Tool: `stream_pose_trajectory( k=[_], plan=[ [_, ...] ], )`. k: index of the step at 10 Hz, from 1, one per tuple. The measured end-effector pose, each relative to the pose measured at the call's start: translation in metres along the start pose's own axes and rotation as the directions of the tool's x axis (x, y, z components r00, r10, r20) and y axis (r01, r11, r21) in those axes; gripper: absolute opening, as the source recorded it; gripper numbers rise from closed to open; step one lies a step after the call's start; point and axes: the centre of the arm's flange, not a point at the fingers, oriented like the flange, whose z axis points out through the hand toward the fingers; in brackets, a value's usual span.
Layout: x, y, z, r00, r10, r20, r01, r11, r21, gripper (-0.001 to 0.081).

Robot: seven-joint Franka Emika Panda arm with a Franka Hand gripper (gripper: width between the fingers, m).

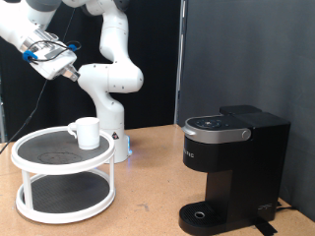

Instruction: Make a cup of coffee with the keurig machine

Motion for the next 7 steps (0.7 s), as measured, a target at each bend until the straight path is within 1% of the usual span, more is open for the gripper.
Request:
stream_pose_trajectory(
  k=[2, 4, 5, 6, 7],
  plan=[
    [0.004, -0.004, -0.008, 1.000, -0.018, 0.004, 0.018, 1.000, 0.008, 0.0000],
    [0.007, -0.009, -0.009, 1.000, -0.023, 0.012, 0.023, 1.000, 0.015, 0.0000],
    [0.010, -0.012, -0.007, 1.000, -0.025, 0.005, 0.025, 1.000, 0.019, 0.0109],
    [0.012, -0.015, -0.004, 1.000, -0.026, -0.006, 0.026, 0.999, 0.025, 0.0109],
    [0.016, -0.020, 0.002, 0.999, -0.034, -0.017, 0.034, 0.999, 0.037, 0.0299]
  ],
)
